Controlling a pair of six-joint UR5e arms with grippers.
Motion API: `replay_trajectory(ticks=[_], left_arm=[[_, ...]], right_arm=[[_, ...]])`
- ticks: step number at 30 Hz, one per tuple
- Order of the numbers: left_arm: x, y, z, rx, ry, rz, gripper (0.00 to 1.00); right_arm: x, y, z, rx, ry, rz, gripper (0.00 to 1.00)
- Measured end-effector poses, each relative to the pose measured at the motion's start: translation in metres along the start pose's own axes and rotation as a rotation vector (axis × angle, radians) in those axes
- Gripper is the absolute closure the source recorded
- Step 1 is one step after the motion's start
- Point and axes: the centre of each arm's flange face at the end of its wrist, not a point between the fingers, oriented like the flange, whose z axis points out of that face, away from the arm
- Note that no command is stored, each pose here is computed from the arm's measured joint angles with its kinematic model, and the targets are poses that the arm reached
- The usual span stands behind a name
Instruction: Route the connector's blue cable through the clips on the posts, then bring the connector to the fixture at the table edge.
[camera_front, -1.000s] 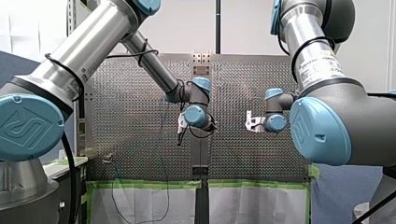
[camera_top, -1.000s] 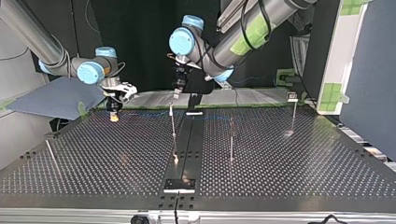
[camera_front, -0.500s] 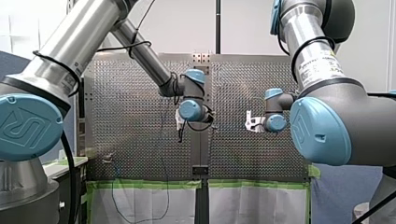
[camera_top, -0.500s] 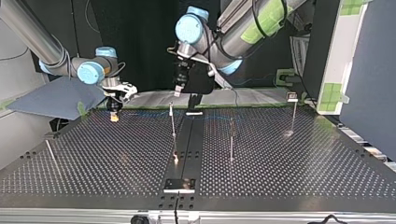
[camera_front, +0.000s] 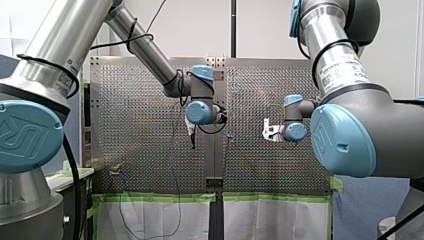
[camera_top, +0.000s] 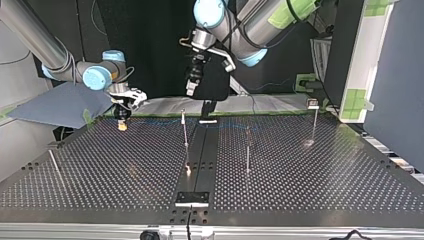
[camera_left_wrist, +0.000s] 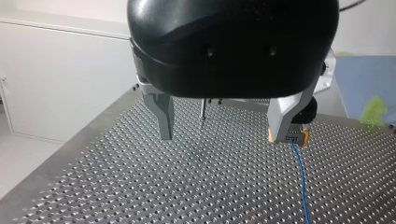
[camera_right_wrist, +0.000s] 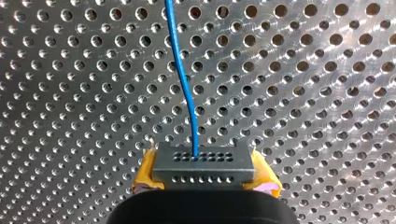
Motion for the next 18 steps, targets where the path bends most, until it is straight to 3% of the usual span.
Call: replay_trajectory(ticks=[18], left_arm=[[-0.025,0.017,-0.049,-0.004,-0.033,-0.045,0.0]], right_arm=[[0.0,-0.004,0.0,0.014,0.001,0.001,1.0]])
